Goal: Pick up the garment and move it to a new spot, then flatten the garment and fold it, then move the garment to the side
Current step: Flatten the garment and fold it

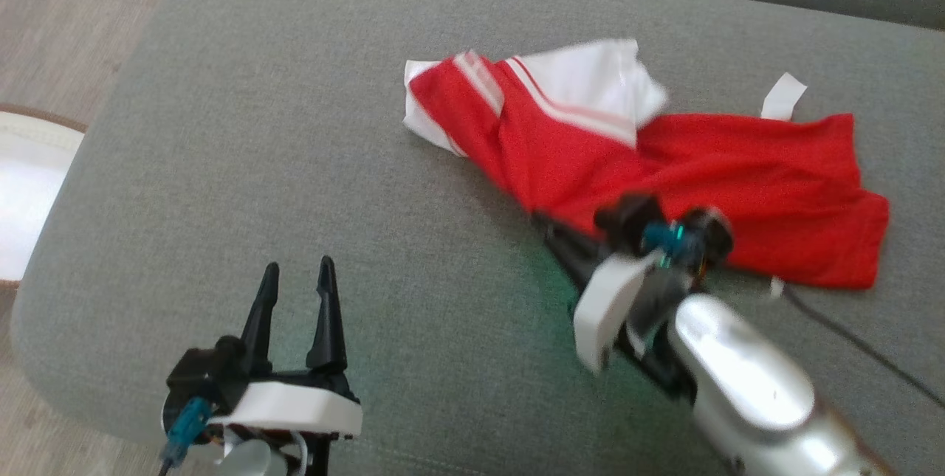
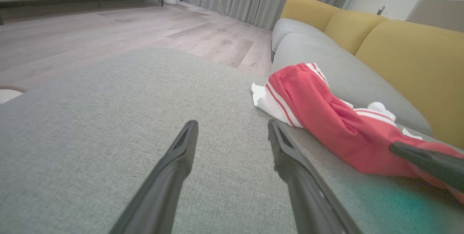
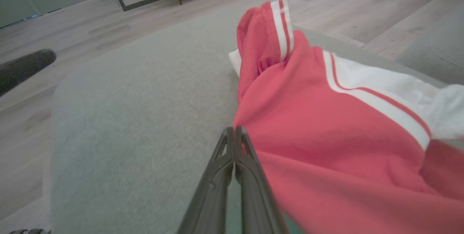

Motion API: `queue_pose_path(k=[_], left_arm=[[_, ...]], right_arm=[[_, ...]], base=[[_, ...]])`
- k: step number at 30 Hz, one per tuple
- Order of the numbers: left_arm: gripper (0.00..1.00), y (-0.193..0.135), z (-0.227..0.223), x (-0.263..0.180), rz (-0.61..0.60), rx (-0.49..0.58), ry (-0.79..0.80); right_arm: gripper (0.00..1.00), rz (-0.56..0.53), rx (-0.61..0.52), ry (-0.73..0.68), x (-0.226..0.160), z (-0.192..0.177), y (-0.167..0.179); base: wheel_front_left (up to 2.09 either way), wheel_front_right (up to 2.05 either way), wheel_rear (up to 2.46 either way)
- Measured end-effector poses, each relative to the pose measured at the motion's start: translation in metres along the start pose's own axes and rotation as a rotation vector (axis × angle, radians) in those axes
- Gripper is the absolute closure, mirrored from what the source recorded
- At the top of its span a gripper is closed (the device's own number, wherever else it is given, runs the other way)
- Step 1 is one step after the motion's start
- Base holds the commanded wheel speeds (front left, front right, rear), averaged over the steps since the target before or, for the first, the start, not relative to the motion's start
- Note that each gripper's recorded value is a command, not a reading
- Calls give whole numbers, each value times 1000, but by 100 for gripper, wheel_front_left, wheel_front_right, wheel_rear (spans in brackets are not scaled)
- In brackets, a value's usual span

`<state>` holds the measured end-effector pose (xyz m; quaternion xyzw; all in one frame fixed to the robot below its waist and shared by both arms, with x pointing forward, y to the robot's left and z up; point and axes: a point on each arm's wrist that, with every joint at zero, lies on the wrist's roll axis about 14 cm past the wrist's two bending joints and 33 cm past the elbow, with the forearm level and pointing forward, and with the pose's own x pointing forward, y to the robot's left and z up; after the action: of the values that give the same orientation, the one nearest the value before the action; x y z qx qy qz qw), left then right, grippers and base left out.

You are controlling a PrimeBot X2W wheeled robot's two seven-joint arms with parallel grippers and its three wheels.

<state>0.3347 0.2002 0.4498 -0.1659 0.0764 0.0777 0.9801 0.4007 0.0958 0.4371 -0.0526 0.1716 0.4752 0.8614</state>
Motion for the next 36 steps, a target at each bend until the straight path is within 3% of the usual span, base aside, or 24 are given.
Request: queue_pose_path(k=[8,9,10,11,16,24,29,36], left_arm=[[0,-1,-4,-7,-4,6,17],[0,-2,-4,-7,-7,7,21],[0,-2,-4,-7,-7,7,21],[0,-2,-4,-6,-10,8,22],[0,-4,-2,-6,-17,10,17],[0,3,-4,-7,9,9,25],[0,9,-11,-7,37,0,47],[0,15,-14,-2,71,-11,48]], right_arm=[[97,50,51,90,-25,-45,37],[55,48,57,87,-26,-46,38],[55,48,57,87,-26,-46,38],[0,44,62,77,-26,-46,38],[0,-24,107,-36,-25,-18,18],[0,-254,88,-145,-27,32,-77],[0,-305,66,-15,-13,15,-110],[0,-304,94,184,11,-21,-126]], base=[[0,0,0],[0,0,0],[0,0,0],[0,0,0],[0,0,0],[0,0,0],[0,0,0],[0,0,0]])
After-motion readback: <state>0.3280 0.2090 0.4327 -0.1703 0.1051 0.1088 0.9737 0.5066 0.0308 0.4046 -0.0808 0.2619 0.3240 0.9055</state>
